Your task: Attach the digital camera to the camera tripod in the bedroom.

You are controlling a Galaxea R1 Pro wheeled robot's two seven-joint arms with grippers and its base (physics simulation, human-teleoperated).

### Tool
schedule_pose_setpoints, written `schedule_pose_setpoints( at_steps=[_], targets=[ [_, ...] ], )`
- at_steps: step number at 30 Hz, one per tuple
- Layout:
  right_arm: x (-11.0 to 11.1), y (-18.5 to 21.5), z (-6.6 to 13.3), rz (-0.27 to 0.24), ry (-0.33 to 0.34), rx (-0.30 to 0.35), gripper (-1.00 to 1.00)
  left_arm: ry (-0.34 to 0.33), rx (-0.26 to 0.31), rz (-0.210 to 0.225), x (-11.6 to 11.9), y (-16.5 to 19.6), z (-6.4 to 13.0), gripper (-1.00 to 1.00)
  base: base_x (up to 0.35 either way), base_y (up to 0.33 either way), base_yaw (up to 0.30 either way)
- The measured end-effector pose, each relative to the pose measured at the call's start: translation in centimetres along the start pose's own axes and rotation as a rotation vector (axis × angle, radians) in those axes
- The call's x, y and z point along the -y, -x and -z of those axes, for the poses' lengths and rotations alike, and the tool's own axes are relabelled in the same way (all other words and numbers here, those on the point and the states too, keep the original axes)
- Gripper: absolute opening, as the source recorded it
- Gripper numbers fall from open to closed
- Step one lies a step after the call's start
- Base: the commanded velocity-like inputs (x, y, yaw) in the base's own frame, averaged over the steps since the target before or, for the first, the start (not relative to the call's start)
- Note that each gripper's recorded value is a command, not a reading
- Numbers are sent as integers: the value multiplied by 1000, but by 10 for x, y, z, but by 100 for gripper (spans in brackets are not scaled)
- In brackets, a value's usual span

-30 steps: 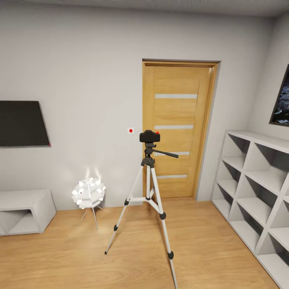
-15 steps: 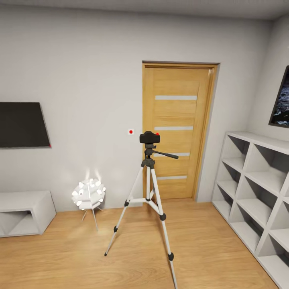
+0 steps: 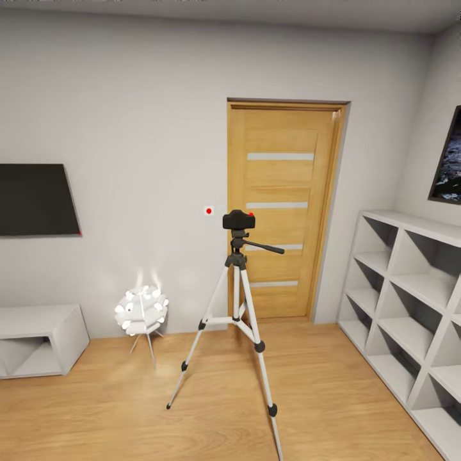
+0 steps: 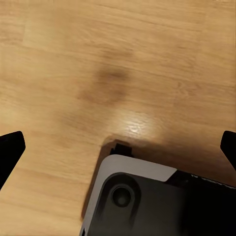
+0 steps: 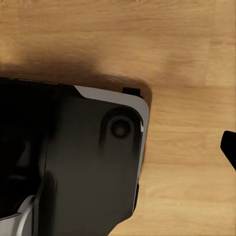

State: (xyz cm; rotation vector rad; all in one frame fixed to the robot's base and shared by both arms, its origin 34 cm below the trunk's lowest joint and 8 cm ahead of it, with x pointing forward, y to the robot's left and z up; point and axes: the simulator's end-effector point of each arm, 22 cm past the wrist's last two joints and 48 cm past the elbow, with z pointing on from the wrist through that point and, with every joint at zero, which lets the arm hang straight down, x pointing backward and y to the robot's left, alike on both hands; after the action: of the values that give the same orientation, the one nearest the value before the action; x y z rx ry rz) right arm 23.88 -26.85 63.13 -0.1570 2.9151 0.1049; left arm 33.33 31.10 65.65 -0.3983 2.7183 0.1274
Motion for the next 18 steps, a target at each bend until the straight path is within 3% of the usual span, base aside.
schedule_pose_setpoints(
  at_steps=[18],
  targets=[
    [0,11,1,-5,-2,32,100,-7,19,7,3,8,2,100,0,0,-33]
  ],
)
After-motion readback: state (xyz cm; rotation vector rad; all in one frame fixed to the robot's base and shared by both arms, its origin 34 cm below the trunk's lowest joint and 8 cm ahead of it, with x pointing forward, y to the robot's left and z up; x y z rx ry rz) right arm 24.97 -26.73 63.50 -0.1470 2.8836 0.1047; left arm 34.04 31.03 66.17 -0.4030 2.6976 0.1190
